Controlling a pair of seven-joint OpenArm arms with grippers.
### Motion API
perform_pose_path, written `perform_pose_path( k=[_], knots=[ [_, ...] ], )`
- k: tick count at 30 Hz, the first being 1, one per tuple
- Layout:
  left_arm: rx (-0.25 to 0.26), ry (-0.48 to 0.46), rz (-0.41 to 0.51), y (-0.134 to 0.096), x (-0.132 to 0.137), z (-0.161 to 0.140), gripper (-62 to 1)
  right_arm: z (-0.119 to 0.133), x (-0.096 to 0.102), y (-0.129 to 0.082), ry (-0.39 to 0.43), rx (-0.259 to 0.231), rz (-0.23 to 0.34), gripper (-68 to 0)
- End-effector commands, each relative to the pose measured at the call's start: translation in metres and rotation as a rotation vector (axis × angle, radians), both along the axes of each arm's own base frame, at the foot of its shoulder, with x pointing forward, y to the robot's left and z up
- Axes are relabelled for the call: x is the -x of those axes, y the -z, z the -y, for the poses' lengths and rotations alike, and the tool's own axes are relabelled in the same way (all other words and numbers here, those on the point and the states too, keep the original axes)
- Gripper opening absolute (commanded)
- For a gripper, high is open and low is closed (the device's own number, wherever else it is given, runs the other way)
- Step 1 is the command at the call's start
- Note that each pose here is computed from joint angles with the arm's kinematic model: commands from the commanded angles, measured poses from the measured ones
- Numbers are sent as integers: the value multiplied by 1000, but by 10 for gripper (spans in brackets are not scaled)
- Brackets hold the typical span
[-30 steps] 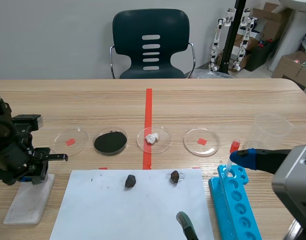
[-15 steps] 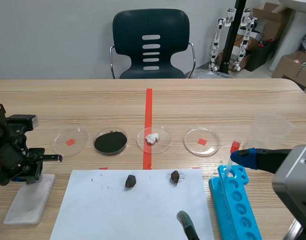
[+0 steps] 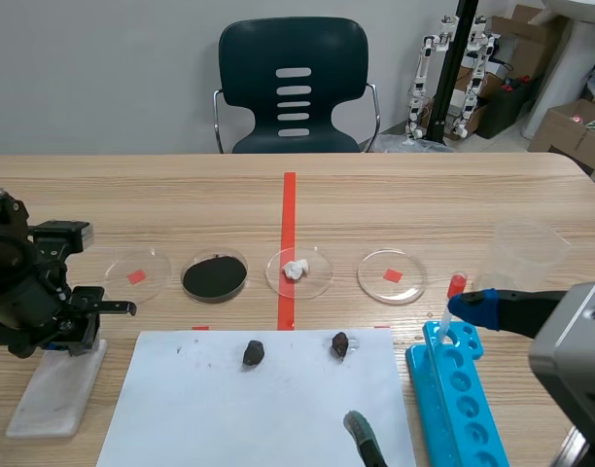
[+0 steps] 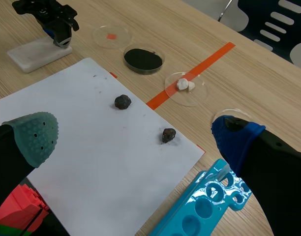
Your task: Rub the mineral on the streak plate
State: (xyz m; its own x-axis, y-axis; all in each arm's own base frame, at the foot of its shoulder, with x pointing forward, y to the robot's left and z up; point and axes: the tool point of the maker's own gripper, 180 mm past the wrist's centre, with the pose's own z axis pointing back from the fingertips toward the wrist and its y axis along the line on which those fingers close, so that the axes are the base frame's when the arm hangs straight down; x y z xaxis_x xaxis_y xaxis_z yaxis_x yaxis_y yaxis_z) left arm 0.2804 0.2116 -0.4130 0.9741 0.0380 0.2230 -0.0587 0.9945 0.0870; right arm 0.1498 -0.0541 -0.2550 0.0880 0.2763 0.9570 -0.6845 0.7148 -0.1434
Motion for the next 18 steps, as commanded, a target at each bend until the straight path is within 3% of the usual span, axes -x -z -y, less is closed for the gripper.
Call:
perform_pose_path(
  k=[1, 7, 10, 12, 18],
  knots=[
    [-51, -16, -42, 3, 10, -12, -509, -2, -4, -10, 2, -22, 30, 4],
    [-162, -39, -46, -1, 12, -32, -509, -2, -4, -10, 2, -22, 30, 4],
    [-163, -38, -44, -1, 11, -32, -509, -2, -4, -10, 2, -22, 30, 4],
    [-143, -41, -45, 0, 12, -28, -509, -2, -4, -10, 2, -22, 30, 4],
    [14, -47, -41, 4, 11, -1, -509, -2, -4, -10, 2, -22, 30, 4]
  ],
)
